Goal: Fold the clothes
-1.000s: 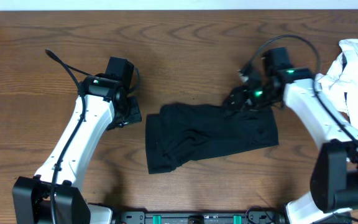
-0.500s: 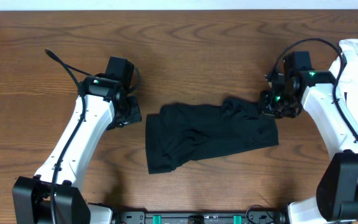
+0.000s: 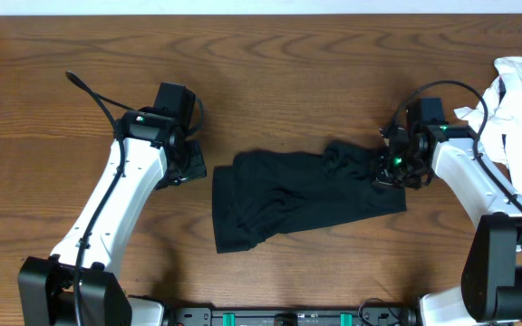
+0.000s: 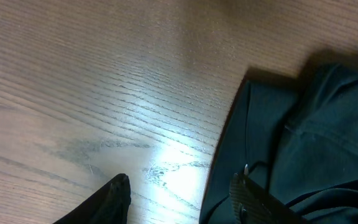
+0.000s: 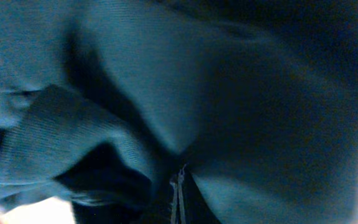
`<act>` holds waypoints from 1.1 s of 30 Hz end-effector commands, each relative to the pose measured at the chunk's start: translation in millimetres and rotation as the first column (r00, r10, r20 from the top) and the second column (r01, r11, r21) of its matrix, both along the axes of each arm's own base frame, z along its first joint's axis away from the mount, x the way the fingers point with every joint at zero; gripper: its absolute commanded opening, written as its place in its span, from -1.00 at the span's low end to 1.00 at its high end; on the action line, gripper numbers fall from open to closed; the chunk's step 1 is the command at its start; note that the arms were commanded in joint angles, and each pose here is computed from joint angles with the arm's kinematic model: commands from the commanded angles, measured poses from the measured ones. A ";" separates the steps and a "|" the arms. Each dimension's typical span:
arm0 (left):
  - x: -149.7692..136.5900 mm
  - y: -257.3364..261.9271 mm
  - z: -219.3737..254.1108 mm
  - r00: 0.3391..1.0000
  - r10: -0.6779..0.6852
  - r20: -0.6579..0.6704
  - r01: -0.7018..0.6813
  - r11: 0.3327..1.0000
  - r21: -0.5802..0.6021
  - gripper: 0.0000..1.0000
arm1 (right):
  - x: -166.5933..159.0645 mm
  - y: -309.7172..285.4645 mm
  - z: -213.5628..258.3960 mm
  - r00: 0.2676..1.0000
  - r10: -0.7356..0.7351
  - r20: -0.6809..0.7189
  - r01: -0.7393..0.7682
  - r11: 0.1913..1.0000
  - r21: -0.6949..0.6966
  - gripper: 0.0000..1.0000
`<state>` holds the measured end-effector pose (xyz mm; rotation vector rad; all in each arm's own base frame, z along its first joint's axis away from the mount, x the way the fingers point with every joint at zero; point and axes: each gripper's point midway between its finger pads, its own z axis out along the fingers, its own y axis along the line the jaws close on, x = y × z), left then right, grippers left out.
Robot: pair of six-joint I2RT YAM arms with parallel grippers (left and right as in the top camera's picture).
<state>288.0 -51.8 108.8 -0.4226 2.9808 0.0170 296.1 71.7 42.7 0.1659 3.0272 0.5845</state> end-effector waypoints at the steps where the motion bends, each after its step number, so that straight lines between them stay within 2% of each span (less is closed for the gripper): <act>1: -2.1 4.1 -2.7 1.000 0.005 -0.009 -0.004 1.000 0.015 0.08 | -3.3 34.1 18.1 0.999 0.044 0.015 -0.047 0.976 0.211 -0.97; 3: -2.2 4.1 -2.7 1.000 0.005 -0.010 -0.004 1.000 0.015 0.08 | -5.9 44.6 23.0 0.997 0.074 0.024 -0.078 0.963 0.257 -0.98; 10: -2.2 4.1 -2.7 1.000 0.004 -0.010 -0.004 1.000 0.015 0.08 | -15.3 66.6 24.1 0.989 0.147 0.024 -0.148 0.952 0.268 -0.83; 14: -2.4 4.1 -2.7 1.000 0.004 -0.011 -0.004 1.000 0.015 0.08 | -17.9 81.0 33.2 0.980 0.189 0.055 -0.197 0.920 0.340 -0.82; 22: -2.4 4.1 -2.7 1.000 -0.014 -0.011 0.015 1.000 0.017 0.08 | 11.0 80.1 60.7 0.968 0.180 0.174 -0.234 0.898 0.372 -0.88; 24: -2.3 4.1 -2.7 1.000 -0.014 -0.011 0.015 1.000 0.017 0.08 | 24.4 76.9 66.0 0.959 0.173 0.225 -0.245 0.905 0.347 -0.88; 27: -2.3 4.1 -2.7 1.000 -0.014 -0.011 0.015 1.000 0.017 0.08 | 37.6 66.7 60.2 0.953 0.161 0.258 -0.231 0.935 0.269 -0.76; 31: -2.4 4.1 -2.8 1.000 -0.014 -0.012 0.014 1.000 0.017 0.08 | 26.3 59.3 47.0 0.962 0.187 0.198 -0.224 0.957 0.184 -0.67; 33: -2.2 4.1 -2.7 1.000 -0.014 -0.011 0.014 1.000 0.017 0.08 | 16.1 61.1 41.7 0.944 0.268 0.191 -0.296 0.946 0.135 -0.61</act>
